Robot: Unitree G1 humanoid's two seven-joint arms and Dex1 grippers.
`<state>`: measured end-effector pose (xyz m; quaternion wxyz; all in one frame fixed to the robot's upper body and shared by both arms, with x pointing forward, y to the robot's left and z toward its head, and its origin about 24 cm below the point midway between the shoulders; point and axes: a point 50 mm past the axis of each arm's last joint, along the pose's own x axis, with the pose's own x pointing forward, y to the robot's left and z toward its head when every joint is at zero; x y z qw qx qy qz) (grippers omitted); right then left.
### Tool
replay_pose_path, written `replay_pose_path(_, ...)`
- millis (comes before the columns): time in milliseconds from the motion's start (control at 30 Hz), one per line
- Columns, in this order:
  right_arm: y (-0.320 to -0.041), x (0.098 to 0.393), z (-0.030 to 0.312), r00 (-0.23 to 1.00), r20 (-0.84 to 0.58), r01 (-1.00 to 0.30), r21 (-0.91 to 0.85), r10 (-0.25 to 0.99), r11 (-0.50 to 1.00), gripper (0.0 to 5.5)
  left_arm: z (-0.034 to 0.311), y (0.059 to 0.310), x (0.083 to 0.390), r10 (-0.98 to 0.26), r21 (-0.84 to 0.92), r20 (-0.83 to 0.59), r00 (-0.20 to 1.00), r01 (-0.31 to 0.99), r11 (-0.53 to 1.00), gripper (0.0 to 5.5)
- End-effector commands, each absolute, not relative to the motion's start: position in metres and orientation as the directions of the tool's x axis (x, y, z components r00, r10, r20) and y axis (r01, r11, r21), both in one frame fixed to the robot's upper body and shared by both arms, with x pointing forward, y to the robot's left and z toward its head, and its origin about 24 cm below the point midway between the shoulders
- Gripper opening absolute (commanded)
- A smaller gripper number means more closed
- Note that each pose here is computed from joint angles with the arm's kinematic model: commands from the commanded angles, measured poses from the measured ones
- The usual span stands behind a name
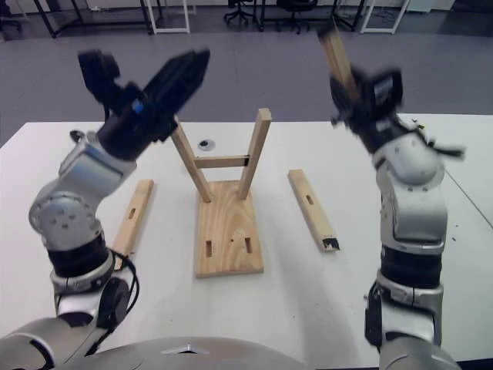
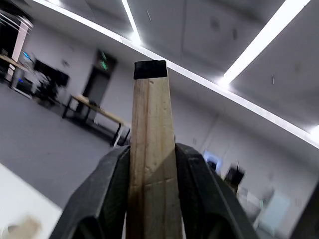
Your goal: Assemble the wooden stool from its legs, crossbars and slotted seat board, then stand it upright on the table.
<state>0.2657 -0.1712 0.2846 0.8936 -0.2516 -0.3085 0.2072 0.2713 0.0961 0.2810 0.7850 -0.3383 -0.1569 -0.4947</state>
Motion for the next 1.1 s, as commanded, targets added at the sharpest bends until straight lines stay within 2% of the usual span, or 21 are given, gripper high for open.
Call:
replay_pose_path(33, -0.124, 0.249, 0.283, 0.582, 0.416, -0.396, -0.606, 0.699, 0.69, 1.32, 0.302, 0.097, 0.286, -0.65, -0.433, 0.595, 0.472, 0.87, 0.235, 3.77)
replay_pose_path(100, -0.118, 0.246, 0.282, 0.557, 0.402, -0.435, -0.604, 0.726, 0.668, 1.32, 0.309, 0.097, 0.285, -0.642, -0.422, 0.611, 0.462, 0.877, 0.229, 3.77)
replay_pose_path(267, -0.117, 0.249, 0.279, 0.557, 0.383, -0.468, -0.588, 0.736, 0.66, 1.32, 0.306, 0.092, 0.274, -0.659, -0.403, 0.616, 0.431, 0.892, 0.207, 2.88)
replay_pose_path(433, -0.11, 0.248, 0.28, 0.521, 0.378, -0.494, -0.598, 0.766, 0.631, 1.32, 0.296, 0.086, 0.271, -0.676, -0.376, 0.591, 0.441, 0.891, 0.254, 2.19)
replay_pose_path(633, -0.108, 0.247, 0.28, 0.513, 0.38, -0.502, -0.595, 0.77, 0.628, 1.32, 0.294, 0.089, 0.273, -0.657, -0.382, 0.6, 0.457, 0.885, 0.266, 1.1)
replay_pose_path(800, -0.109, 0.248, 0.279, 0.525, 0.378, -0.494, -0.594, 0.762, 0.635, 1.32, 0.291, 0.093, 0.273, -0.652, -0.383, 0.602, 0.461, 0.883, 0.271, 0.4)
replay_pose_path(933, -0.111, 0.249, 0.279, 0.536, 0.373, -0.49, -0.593, 0.757, 0.639, 1.32, 0.287, 0.095, 0.273, -0.66, -0.374, 0.592, 0.463, 0.883, 0.283, 0.4)
replay_pose_path(967, -0.111, 0.249, 0.277, 0.543, 0.364, -0.494, -0.59, 0.756, 0.639, 1.68, 0.287, 0.096, 0.272, -0.661, -0.37, 0.591, 0.462, 0.883, 0.288, 0.4)
replay_pose_path(1067, -0.113, 0.251, 0.269, 0.579, 0.322, -0.498, -0.588, 0.749, 0.637, 2.16, 0.288, 0.105, 0.267, -0.655, -0.338, 0.582, 0.482, 0.876, 0.343, 0.4)
replay_pose_path(1100, -0.116, 0.251, 0.267, 0.595, 0.321, -0.49, -0.583, 0.737, 0.649, 2.31, 0.293, 0.116, 0.267, -0.634, -0.307, 0.581, 0.51, 0.859, 0.41, 0.4)
